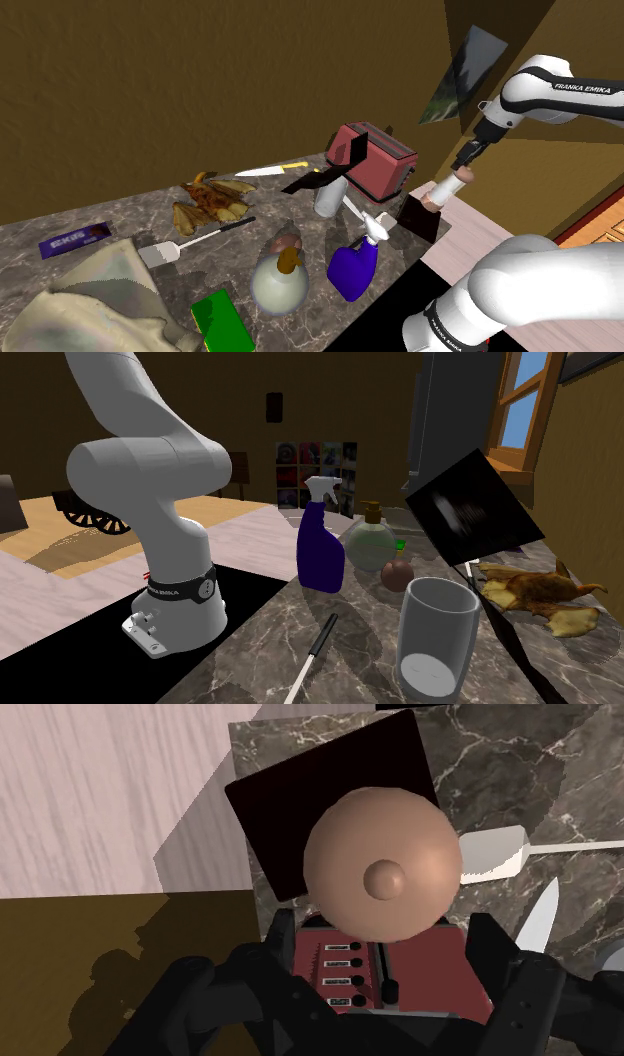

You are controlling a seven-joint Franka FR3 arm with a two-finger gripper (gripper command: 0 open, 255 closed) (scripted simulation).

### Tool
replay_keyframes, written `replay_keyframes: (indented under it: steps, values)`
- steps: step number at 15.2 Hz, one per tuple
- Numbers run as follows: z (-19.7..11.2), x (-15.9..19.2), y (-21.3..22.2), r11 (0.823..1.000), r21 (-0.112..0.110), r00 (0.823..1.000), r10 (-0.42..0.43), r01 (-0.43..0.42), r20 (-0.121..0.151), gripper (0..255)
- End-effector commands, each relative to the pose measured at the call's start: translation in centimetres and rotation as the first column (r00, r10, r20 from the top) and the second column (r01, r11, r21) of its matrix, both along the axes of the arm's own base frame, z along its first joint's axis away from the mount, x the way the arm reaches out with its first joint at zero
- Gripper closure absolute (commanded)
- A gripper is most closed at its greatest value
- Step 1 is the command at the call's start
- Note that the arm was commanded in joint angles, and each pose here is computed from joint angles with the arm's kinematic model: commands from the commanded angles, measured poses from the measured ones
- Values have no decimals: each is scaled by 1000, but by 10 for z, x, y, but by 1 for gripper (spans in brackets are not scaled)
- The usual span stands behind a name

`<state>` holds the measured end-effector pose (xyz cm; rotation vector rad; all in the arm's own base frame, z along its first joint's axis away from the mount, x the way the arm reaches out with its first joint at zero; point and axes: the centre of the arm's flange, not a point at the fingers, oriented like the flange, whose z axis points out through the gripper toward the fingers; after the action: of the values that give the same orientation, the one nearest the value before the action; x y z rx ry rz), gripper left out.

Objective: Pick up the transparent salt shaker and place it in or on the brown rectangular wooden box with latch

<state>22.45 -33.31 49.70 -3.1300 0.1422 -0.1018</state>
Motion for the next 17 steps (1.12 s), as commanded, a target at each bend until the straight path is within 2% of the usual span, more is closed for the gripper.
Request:
replay_keyframes:
  steps: [1,5,9,17]
  values:
    - [0,0,0,1000,0,1000,0,0,0,0]
    - [0,0,0,1000,0,1000,0,0,0,0]
    - [50,-3,0,1000,0,1000,0,0,0,0]
    - [50,-3,0,1000,0,1000,0,0,0,0]
